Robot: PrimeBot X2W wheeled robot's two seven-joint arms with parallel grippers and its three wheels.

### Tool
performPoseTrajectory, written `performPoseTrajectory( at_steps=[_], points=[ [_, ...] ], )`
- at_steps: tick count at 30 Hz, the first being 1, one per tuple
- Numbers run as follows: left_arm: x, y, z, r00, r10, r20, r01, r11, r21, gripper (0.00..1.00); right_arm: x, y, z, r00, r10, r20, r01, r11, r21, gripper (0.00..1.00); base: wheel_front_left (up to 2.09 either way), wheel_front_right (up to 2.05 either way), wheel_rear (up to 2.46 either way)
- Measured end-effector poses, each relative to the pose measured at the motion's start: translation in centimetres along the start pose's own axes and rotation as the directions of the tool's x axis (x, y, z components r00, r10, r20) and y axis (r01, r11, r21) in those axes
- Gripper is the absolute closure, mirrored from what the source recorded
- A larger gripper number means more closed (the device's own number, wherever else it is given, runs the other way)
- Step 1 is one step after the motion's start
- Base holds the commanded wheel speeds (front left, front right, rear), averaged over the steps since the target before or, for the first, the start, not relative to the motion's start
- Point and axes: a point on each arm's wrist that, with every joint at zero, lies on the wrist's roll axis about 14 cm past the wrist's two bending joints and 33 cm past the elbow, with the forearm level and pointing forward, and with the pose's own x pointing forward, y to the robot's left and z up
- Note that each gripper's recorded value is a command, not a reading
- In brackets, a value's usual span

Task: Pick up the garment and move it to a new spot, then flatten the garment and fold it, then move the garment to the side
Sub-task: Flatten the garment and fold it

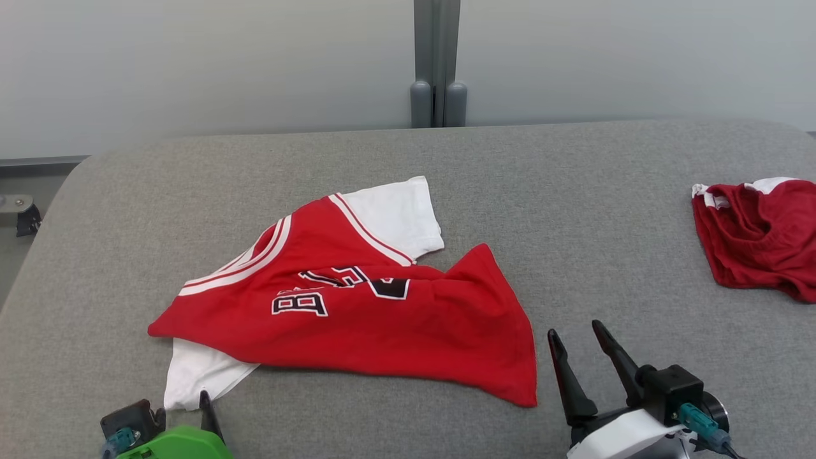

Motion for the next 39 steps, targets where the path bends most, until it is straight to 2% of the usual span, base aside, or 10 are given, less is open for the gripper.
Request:
performPoseTrajectory(
  at_steps=[5,15,16,17,18,19,20,29,39],
  points=[
    [0.7,0.9,-1.1,0.997,0.039,-0.066,-0.041,0.999,-0.032,0.0,-0.1,1.3,-1.5,0.998,0.035,-0.045,-0.034,0.999,0.025,0.0,0.0,0.0,0.0],
    [2.0,1.2,-0.7,0.998,0.04,-0.055,-0.044,0.997,-0.066,0.0,0.1,1.9,-3.4,0.993,0.056,-0.105,-0.052,0.998,0.042,0.0,0.0,0.0,0.0],
    [2.1,1.1,-0.9,0.997,0.034,-0.065,-0.039,0.997,-0.068,0.05,0.0,1.9,-3.7,0.992,0.058,-0.115,-0.053,0.998,0.046,0.0,0.0,0.0,0.0],
    [2.1,1.1,-1.1,0.997,0.031,-0.076,-0.036,0.997,-0.069,0.41,0.0,1.9,-4.0,0.991,0.057,-0.125,-0.05,0.997,0.052,0.0,0.0,0.0,0.0],
    [2.2,1.0,-1.3,0.996,0.026,-0.087,-0.032,0.997,-0.067,0.63,-0.1,1.8,-4.4,0.989,0.055,-0.137,-0.048,0.997,0.054,0.0,0.0,0.0,0.0],
    [2.3,0.8,-1.5,0.996,0.019,-0.092,-0.025,0.997,-0.07,0.93,-0.1,1.7,-4.8,0.987,0.052,-0.15,-0.044,0.998,0.054,0.0,0.0,0.0,0.0],
    [2.3,0.7,-1.5,0.995,0.016,-0.095,-0.023,0.997,-0.074,1.0,-0.2,1.6,-5.1,0.986,0.048,-0.162,-0.04,0.998,0.054,0.0,0.0,0.0,0.0],
    [2.7,0.0,-0.8,0.999,-0.013,-0.048,0.009,0.996,-0.087,1.0,-0.5,0.9,-8.5,0.959,0.032,-0.282,-0.008,0.996,0.088,0.0,0.0,0.0,0.0],
    [2.5,-0.3,0.8,0.999,-0.028,0.024,0.03,0.996,-0.09,1.0,-0.1,2.3,-11.1,0.916,0.091,-0.392,-0.061,0.994,0.089,0.0,0.0,0.0,0.0]
  ],
)
